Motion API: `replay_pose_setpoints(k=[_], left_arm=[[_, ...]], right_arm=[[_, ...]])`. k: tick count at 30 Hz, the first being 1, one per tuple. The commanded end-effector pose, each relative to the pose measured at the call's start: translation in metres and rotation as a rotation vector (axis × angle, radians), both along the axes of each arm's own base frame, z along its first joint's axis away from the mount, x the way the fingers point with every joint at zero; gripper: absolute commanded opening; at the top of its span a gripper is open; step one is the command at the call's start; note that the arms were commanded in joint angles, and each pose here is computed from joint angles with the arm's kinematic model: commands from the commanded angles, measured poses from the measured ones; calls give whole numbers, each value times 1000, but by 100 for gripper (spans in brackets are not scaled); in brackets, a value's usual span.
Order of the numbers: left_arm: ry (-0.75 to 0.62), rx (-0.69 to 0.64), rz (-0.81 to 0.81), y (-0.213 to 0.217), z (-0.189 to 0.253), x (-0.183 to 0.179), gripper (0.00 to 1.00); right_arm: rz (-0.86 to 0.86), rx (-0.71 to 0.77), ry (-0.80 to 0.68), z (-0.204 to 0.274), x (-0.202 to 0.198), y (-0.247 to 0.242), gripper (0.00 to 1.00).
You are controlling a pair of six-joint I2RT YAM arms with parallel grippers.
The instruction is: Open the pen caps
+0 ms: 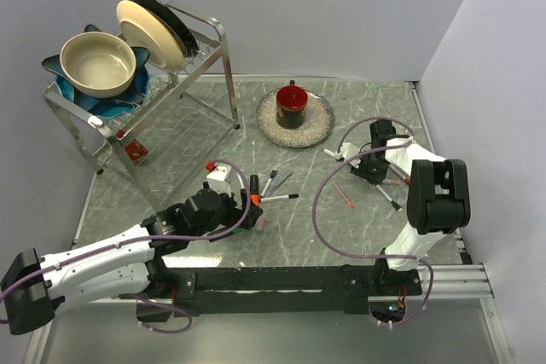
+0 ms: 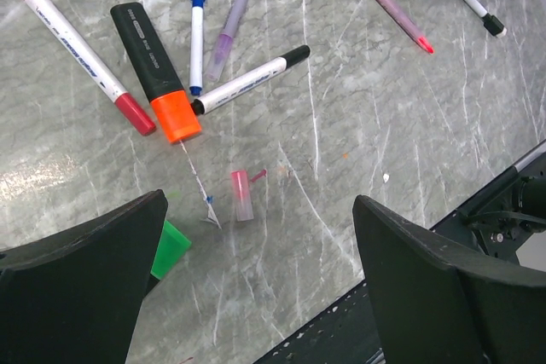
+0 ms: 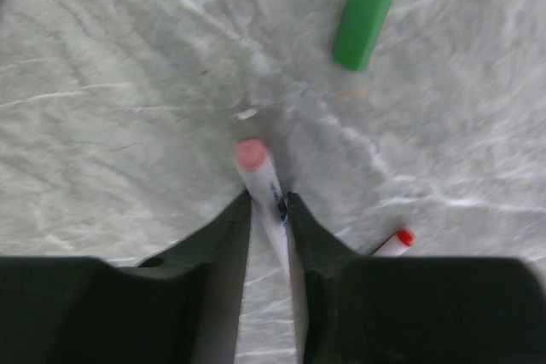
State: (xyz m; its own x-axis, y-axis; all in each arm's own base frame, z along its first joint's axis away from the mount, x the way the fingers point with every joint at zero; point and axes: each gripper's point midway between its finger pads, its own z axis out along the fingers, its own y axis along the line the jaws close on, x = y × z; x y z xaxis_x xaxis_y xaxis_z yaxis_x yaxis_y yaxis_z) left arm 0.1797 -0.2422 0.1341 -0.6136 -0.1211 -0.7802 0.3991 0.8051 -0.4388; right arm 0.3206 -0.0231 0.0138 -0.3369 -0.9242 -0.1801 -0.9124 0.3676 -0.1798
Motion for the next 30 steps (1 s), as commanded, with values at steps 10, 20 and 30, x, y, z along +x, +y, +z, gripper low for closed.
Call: replay_pose_setpoints(k=[10,20,30], left_arm=[[-28,-39,12,-7,8,11,97],[3,-226,-97,-32,22,6,99],[-14,-355,-213,-63,54,3,98]], right_arm=[[75,56,-130,4,50,14,3],[-7,178,-369,71,81,25,0],[-194,521,-552,175,50,64,0]])
